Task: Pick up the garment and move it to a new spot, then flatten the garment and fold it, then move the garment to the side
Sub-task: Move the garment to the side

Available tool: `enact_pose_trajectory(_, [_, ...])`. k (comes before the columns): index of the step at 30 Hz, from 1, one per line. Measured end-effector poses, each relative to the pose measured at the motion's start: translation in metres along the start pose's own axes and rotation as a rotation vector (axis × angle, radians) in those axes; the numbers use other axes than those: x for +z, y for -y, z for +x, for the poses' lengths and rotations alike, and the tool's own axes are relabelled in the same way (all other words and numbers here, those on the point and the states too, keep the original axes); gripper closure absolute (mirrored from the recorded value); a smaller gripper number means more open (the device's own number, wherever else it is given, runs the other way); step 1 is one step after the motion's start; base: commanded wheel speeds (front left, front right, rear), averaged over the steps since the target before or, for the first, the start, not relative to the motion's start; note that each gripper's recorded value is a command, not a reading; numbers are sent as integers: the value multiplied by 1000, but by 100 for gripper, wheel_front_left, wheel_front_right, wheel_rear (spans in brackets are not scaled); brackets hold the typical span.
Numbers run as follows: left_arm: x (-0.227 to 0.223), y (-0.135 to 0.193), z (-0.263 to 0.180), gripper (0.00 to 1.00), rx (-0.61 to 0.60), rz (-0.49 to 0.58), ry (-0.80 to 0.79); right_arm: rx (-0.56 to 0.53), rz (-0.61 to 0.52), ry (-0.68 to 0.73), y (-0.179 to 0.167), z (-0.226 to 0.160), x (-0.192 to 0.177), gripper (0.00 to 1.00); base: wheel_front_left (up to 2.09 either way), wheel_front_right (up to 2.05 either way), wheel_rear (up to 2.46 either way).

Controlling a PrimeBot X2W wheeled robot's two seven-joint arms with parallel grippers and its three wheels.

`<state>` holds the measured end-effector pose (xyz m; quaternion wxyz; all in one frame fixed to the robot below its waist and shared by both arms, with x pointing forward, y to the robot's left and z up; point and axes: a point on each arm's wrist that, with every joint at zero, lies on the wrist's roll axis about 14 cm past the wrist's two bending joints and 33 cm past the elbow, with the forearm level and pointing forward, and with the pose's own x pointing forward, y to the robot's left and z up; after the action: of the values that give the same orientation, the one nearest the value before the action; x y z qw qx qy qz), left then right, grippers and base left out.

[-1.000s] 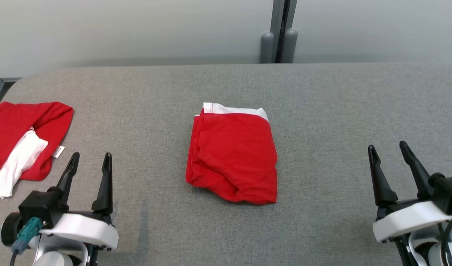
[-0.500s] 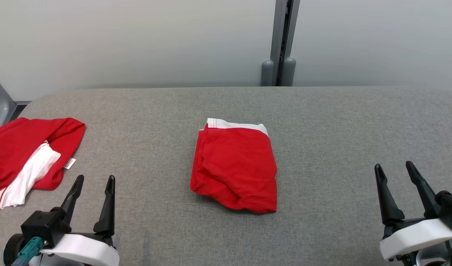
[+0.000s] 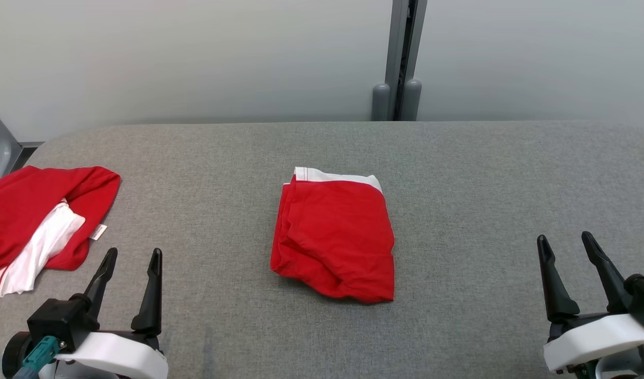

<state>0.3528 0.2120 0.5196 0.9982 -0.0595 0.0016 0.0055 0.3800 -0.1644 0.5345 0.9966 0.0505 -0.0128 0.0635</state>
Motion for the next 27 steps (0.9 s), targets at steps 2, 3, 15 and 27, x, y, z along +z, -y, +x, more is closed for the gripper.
enact_pose_trajectory(2, [0,0,0,0,2,0,-1,-1,1,0,0,0,0,0,0,0,0])
enact_pose_trajectory(3, [-1,0,0,0,2,0,-2,-2,1,0,0,0,0,0,0,0,0])
enact_pose_trajectory(15, [-3,-1,0,0,8,-4,-17,-11,8,-3,3,2,-1,0,0,0,0])
enact_pose_trajectory(27, [21,-17,16,0,56,-11,73,137,77,-116,-47,51,-43,0,0,0,0])
